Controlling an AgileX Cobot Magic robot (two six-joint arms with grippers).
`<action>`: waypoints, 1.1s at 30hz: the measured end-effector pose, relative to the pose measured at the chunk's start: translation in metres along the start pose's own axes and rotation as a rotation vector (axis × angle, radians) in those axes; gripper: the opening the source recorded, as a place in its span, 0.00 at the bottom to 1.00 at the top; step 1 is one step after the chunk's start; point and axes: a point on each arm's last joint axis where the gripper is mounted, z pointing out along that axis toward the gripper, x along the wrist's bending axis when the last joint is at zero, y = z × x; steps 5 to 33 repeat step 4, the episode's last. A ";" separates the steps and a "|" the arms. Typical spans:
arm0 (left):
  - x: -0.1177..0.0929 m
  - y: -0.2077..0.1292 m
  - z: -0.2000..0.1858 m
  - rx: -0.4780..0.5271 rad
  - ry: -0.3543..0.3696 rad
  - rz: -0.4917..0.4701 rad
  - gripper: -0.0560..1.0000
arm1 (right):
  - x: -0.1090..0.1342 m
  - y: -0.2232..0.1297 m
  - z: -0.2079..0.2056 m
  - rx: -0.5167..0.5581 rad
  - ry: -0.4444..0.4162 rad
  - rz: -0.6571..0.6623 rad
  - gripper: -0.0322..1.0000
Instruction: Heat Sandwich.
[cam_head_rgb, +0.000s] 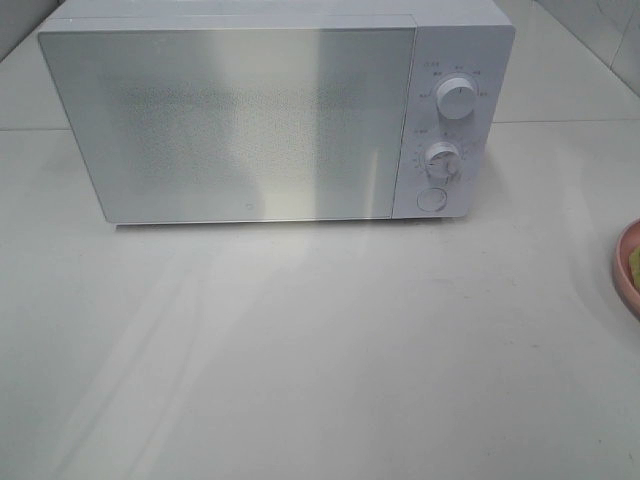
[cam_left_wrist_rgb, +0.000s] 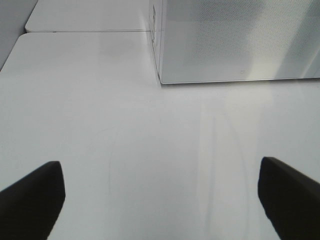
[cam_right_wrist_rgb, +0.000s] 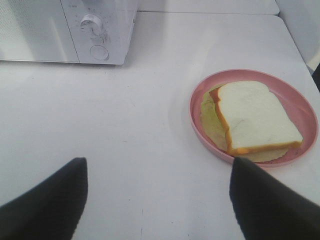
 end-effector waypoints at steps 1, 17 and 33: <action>0.000 0.000 0.000 0.000 0.000 0.000 0.99 | 0.000 0.000 0.000 0.000 0.000 0.000 0.77; 0.000 0.000 0.000 0.000 0.000 0.000 0.99 | 0.000 0.000 0.000 0.000 0.000 0.000 0.77; 0.000 0.000 0.000 0.000 0.000 0.000 0.99 | 0.000 0.000 0.000 0.000 0.000 0.000 0.77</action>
